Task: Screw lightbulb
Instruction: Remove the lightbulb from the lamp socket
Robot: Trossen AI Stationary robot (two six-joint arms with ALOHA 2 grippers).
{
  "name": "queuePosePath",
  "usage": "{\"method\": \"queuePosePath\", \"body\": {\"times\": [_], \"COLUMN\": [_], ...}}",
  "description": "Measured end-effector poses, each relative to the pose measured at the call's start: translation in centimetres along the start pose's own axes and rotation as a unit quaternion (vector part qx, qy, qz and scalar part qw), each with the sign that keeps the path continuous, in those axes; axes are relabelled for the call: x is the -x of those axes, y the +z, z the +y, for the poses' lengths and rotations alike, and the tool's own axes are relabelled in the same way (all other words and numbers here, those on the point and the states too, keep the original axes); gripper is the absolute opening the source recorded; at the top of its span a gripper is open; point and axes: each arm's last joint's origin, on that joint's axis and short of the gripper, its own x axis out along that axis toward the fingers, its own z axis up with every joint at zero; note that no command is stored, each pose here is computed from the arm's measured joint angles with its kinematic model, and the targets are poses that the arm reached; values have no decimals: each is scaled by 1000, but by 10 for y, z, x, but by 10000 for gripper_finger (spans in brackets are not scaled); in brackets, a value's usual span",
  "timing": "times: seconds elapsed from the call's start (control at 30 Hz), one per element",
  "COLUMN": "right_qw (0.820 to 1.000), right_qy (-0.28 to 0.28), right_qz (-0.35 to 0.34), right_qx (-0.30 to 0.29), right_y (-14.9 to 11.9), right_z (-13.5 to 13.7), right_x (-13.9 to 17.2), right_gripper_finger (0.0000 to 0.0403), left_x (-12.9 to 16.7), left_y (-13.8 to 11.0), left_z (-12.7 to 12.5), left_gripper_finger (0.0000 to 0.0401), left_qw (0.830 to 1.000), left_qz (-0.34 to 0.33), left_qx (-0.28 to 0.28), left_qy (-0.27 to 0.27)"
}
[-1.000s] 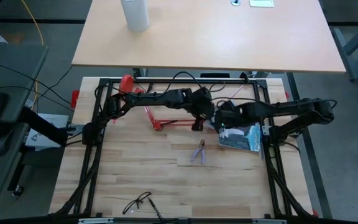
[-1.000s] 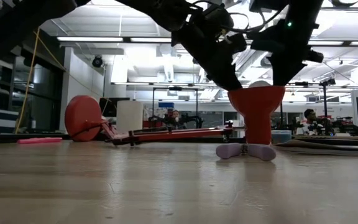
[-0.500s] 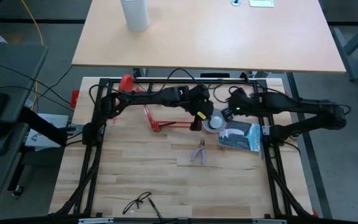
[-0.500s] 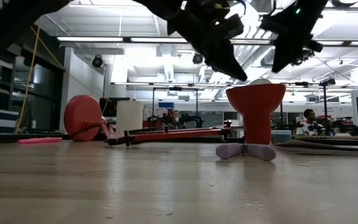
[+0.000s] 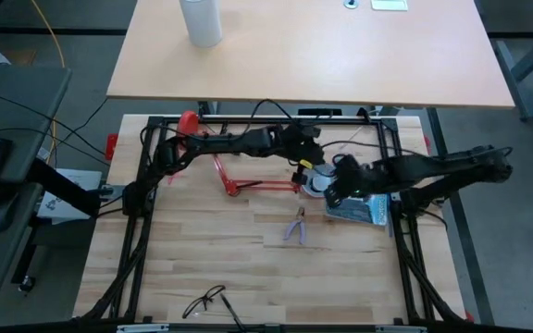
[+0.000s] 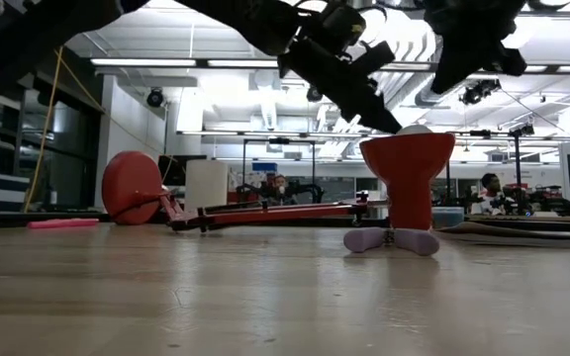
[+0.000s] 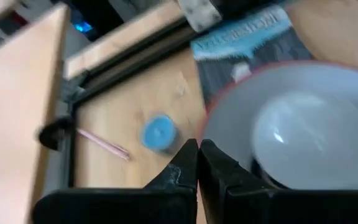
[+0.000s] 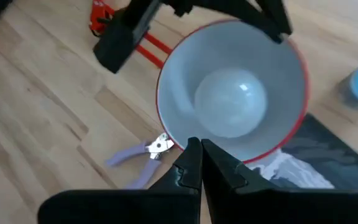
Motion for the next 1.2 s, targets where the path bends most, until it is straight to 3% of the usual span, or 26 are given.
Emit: {"method": "queuePosePath", "body": {"times": [0.33, 0.87, 1.2], "right_qw": [999, 996, 991], "right_qy": [-38, -78, -124], "right_qz": [18, 35, 34], "right_qx": [4, 15, 35], "right_y": [-4, -9, -3], "right_z": [21, 24, 9], "right_x": [-43, -64, -58], "right_gripper_finger": [0, 0, 0], "left_x": [-15, -25, -16], "left_y": [-1, -8, -12], "left_z": [-17, -30, -32], "left_gripper_finger": [0, 0, 0], "left_qw": [1000, 998, 993], "left_qz": [1, 32, 85], "left_qx": [-24, -20, 54], "left_qy": [-18, -41, -62]}}
